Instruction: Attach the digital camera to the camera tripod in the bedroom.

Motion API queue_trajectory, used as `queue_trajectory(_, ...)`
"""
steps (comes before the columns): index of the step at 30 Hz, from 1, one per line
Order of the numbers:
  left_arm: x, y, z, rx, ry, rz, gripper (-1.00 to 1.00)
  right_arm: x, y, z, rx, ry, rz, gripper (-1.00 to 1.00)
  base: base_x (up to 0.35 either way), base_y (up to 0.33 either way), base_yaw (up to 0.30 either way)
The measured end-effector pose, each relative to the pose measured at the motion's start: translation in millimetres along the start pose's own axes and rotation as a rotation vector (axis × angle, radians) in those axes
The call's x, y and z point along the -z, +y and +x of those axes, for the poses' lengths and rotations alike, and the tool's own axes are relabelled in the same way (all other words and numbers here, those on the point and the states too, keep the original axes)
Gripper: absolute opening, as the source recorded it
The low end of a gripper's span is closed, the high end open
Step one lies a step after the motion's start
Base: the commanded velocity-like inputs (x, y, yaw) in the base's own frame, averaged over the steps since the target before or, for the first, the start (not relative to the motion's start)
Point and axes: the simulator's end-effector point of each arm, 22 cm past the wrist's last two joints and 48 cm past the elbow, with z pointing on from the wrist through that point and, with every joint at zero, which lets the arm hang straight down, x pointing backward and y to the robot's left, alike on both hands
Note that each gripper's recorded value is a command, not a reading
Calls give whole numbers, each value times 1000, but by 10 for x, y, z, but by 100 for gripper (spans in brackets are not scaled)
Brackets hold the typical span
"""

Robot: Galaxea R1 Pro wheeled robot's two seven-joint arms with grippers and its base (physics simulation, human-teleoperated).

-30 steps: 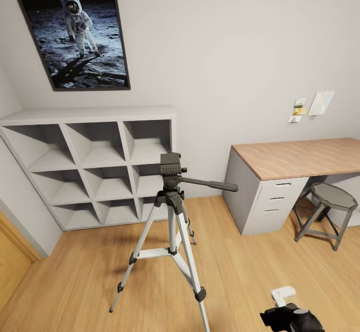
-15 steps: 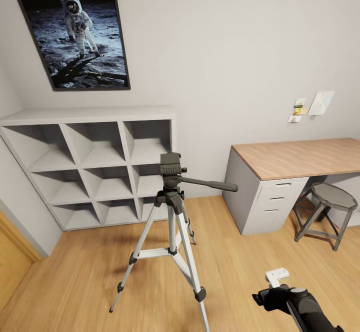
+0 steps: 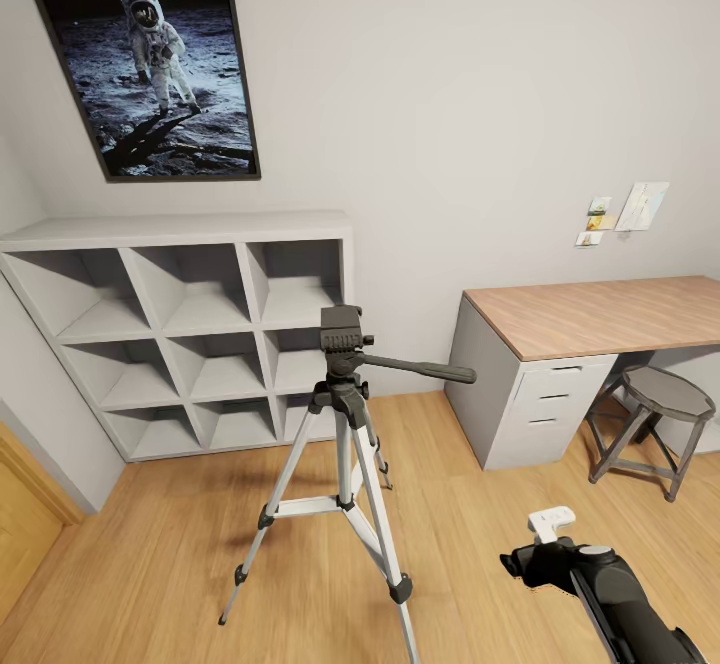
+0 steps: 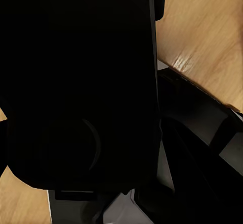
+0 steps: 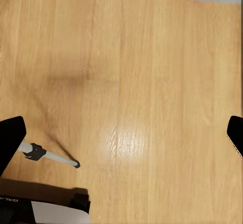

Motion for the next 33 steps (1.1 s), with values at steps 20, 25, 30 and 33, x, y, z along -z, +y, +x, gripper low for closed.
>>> queue_trajectory(20,0,-17,7,-3,1,2,-100,680,1428,-976,120,-194,-304,100,0,0,0)
queue_trajectory(25,-1,-22,10,-5,1,3,-100,846,1840,-877,104,-133,-483,100,0,0,0)
queue_trajectory(30,-1,-24,11,-6,2,3,-100,878,1870,-873,99,-129,-507,100,0,0,0)
queue_trajectory(33,-1,-29,14,-6,2,4,-100,873,1806,-877,93,-130,-497,100,0,0,0)
